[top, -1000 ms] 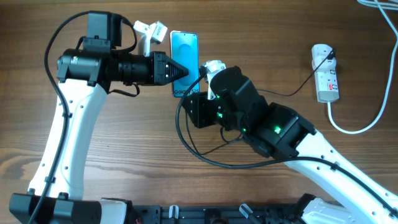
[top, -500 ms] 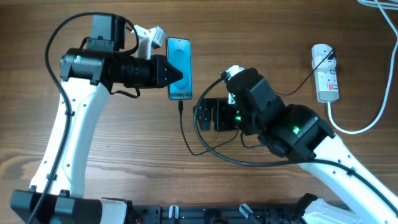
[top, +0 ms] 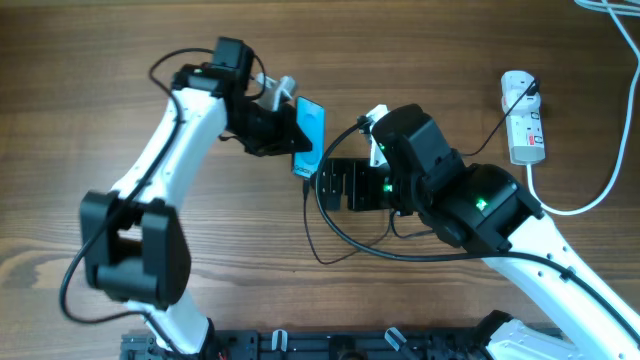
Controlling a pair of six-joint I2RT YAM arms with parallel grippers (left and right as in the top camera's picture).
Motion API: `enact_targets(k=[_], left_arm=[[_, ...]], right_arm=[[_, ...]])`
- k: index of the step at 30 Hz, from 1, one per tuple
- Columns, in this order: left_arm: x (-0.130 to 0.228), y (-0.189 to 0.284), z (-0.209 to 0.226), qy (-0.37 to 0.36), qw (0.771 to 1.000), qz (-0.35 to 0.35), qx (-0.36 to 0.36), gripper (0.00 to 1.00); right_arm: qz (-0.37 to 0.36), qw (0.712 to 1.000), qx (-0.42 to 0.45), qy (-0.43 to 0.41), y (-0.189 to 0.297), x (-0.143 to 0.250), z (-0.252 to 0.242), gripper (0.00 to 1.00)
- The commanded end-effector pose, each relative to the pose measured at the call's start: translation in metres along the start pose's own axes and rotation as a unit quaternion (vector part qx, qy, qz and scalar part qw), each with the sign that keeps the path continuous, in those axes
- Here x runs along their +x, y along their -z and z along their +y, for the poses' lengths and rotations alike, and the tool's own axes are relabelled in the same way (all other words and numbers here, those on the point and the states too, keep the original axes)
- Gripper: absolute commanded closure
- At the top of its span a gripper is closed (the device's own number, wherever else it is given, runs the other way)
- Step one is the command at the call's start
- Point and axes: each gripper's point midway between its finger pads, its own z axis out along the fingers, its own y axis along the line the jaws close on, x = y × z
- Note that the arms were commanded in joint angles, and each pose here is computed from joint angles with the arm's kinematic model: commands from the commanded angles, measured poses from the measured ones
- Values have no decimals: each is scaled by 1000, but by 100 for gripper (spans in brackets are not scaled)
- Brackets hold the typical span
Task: Plug charger to phone and switch on socket
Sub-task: 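Open the right gripper off the plug and lower the phone with the left, then lay the phone flat on the table with the left gripper and release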
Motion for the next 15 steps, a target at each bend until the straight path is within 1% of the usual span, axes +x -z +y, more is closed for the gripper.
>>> enact_targets(k=[1,8,15], left_arm=[[-2,-27,3,-2,1000,24,12,96],[-22,-50,18,-8,1000,11,14,96],[-23,-67,39,10,1000,23,-9,96]], right_arm=[[-3,1000,-26,-2,11,-3,12,0],[4,1000,-27,-3,10,0,12,0],[4,1000,-27,-3,10,1,11,1]])
